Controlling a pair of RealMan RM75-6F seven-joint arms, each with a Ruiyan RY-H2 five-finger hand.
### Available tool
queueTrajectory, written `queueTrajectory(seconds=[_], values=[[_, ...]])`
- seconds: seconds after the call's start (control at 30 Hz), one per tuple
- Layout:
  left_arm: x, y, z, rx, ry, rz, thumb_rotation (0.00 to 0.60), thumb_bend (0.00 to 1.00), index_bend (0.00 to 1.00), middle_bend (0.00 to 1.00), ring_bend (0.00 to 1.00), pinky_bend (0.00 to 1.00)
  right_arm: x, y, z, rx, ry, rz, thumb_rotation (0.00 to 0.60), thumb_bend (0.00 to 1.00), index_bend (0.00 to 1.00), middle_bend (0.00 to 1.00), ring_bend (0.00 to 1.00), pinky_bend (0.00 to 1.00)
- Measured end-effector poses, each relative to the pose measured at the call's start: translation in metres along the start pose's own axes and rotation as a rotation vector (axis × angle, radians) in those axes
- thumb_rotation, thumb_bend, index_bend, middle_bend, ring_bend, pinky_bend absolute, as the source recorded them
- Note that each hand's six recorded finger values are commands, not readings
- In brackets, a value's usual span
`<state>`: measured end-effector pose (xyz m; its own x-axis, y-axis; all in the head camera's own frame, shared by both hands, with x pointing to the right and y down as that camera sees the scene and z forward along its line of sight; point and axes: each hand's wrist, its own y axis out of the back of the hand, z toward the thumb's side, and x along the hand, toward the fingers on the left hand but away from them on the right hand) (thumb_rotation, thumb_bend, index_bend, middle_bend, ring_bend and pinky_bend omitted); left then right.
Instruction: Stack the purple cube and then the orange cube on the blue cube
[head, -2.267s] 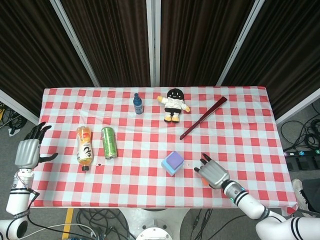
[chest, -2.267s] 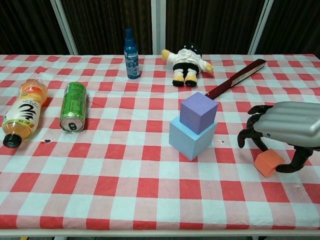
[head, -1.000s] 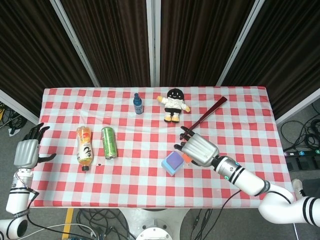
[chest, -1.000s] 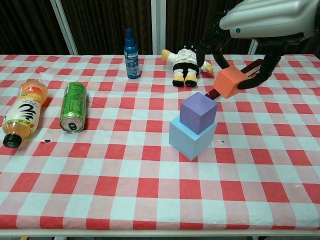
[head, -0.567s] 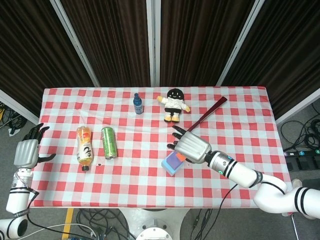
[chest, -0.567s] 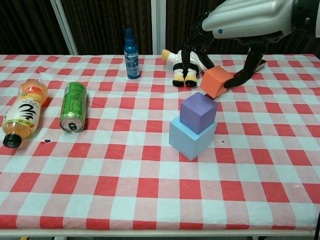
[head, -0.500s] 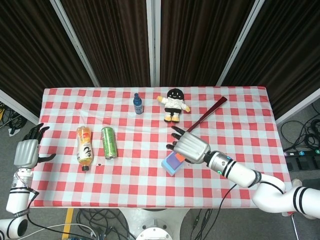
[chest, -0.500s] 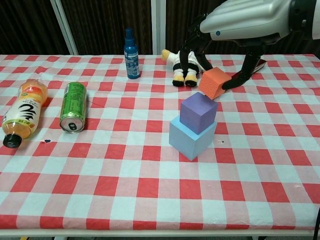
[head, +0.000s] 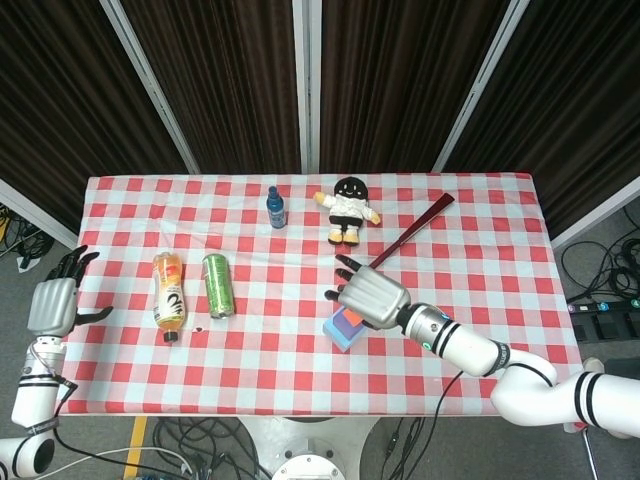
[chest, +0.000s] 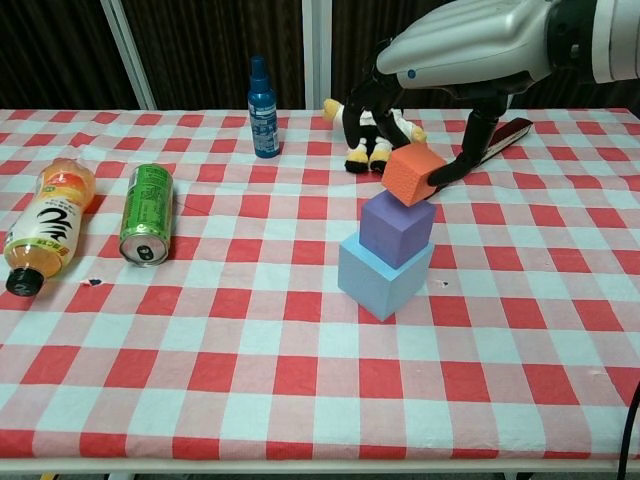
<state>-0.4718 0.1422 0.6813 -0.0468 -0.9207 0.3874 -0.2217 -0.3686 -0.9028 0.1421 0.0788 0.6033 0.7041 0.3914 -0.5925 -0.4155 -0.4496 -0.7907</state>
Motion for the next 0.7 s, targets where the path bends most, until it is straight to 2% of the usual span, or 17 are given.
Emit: queueTrajectory(seconds=[0.43,0.7], values=[[0.0,0.003,0.0,-0.018,0.0,0.007,0.6,0.09,0.23,0.18,0.13,0.25,-0.012,0.007,0.006,-0.011,0.001,0.058,0.6,0.17,0.28,0.5,0.17,0.0],[0.0,0.003,-0.002,-0.019,0.006,0.009,0.6,0.09,0.23,0.18,0.13,0.25,-0.015,-0.001,0.005,0.005,0.002,0.099,0.6,0.17,0.28,0.5,0.17,0.0]])
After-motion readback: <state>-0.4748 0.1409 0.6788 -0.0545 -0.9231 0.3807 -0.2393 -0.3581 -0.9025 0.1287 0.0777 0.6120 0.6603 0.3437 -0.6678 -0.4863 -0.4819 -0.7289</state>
